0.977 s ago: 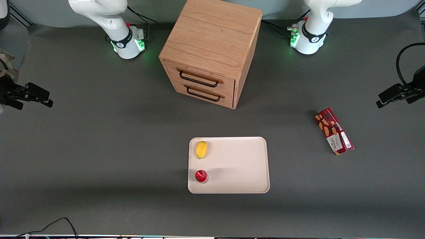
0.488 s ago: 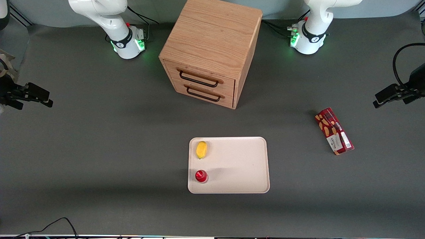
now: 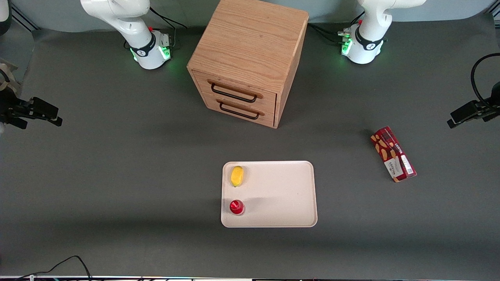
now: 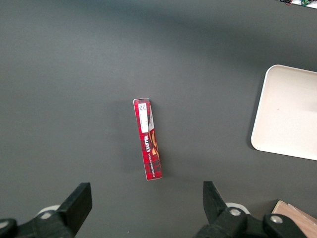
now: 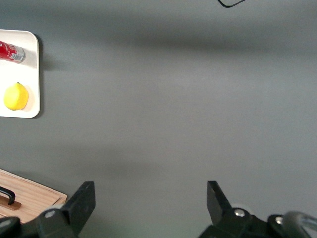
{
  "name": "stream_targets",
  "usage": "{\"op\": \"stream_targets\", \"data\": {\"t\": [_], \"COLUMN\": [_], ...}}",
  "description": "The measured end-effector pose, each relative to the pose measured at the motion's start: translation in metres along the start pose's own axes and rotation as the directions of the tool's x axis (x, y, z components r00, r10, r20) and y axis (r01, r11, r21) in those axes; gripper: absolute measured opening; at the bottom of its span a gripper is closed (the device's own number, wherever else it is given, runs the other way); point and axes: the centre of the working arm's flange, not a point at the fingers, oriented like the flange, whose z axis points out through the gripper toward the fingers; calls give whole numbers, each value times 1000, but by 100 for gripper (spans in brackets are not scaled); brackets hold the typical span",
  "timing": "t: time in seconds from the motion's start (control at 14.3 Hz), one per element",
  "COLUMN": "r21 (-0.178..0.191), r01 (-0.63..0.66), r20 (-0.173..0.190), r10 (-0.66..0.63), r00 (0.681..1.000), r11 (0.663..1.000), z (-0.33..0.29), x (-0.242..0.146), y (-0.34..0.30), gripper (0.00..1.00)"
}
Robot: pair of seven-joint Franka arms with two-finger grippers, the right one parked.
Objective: Place red cookie box on tray
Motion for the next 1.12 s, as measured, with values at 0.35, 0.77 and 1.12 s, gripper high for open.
{"op": "stream_targets", "data": {"t": [0.35,0.77,1.12], "r21": [1,1,0], "r01": [2,3,7], "r20": [4,2,2], "r10": [-2,-3,-7], "r00": [1000,1000,1000], "r11": [1000,1000,1000], "z": [3,2,2], "x": [1,1,1], "y": [0,0,0], "gripper": [100,100,100]}}
